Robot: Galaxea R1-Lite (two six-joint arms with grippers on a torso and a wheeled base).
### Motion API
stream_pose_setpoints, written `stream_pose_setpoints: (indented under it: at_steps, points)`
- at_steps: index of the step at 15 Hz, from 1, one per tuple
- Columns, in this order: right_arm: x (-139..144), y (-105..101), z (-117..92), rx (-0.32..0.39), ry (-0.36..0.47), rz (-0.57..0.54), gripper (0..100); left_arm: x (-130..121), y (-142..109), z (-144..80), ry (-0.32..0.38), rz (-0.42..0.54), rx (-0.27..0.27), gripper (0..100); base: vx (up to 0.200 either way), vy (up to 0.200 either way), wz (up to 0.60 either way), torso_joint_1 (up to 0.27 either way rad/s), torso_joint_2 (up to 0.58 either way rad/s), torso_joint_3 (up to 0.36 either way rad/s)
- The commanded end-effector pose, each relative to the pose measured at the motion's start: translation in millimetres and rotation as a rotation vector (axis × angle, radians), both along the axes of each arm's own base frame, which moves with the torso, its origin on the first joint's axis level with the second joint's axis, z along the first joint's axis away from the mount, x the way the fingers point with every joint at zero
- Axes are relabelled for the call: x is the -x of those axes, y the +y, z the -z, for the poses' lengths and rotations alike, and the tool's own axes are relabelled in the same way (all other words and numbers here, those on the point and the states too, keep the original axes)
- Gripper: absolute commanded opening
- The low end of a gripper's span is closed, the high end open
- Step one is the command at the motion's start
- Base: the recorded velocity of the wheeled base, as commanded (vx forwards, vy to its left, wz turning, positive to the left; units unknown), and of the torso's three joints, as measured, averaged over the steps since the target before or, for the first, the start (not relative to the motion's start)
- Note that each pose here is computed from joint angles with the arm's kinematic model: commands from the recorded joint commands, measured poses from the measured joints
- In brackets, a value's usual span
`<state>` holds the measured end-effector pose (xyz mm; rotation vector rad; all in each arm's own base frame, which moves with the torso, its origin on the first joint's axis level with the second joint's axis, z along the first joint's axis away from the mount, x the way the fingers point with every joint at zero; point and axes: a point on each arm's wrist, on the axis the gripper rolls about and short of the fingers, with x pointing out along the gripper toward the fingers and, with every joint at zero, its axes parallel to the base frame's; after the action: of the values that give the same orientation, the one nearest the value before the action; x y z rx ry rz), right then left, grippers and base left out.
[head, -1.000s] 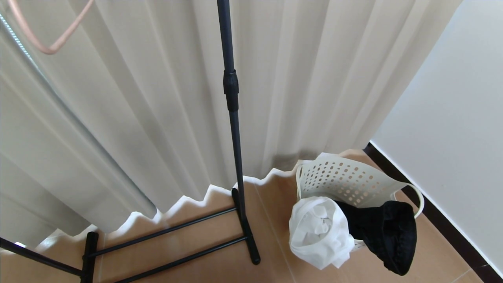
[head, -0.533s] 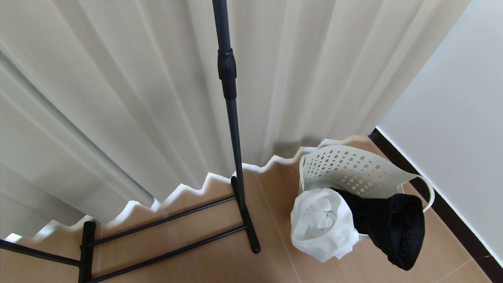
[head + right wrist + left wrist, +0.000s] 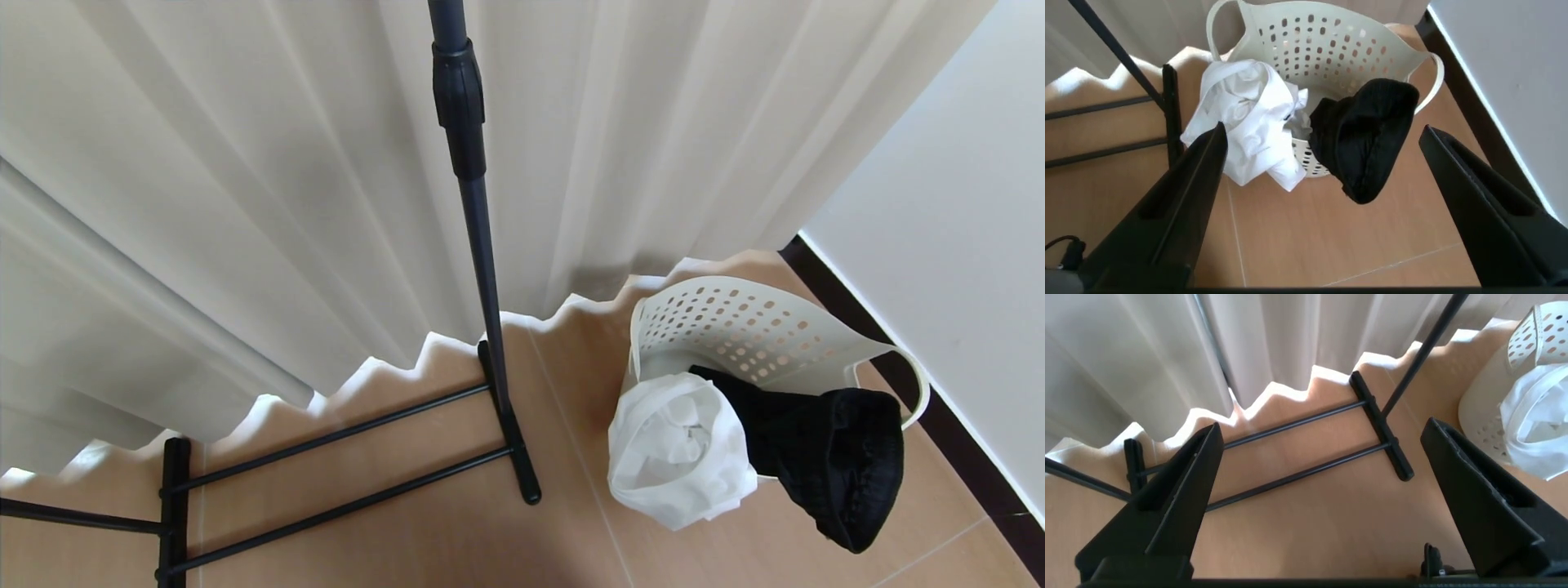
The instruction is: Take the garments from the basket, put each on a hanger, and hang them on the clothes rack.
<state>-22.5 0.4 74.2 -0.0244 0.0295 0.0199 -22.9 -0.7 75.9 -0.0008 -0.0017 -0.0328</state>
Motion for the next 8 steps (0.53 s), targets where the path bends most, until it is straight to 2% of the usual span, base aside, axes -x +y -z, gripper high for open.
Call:
stream_pose_setpoints:
  at_steps: [1, 2, 4, 5, 8]
  points:
    - [-17.4, 0.0, -4.2, 0.005, 0.235, -0.003, 100, -0.1, 0.0, 0.2, 0.0, -0.001, 0.001, 100, 0.0, 0.0, 0.0, 0.0, 0.0, 0.0]
    - [-27.0, 0.3, -5.1, 0.035, 0.343, -0.039, 100, -0.1, 0.0, 0.2, 0.0, -0.001, 0.001, 100, 0.0, 0.0, 0.0, 0.0, 0.0, 0.0]
    - [-44.2, 2.3, -14.6, 0.124, 0.466, -0.132, 100, -0.1, 0.0, 0.2, 0.0, -0.001, 0.001, 100, 0.0, 0.0, 0.0, 0.0, 0.0, 0.0]
    - [-73.2, 7.3, -34.9, 0.182, 0.563, -0.202, 100, -0.1, 0.0, 0.2, 0.0, -0.001, 0.001, 100, 0.0, 0.0, 0.0, 0.0, 0.0, 0.0]
    - [-126.2, 26.2, -60.0, 0.285, 0.649, -0.319, 100, -0.1, 0.0, 0.2, 0.0, -0.001, 0.001, 100, 0.0, 0.0, 0.0, 0.0, 0.0, 0.0]
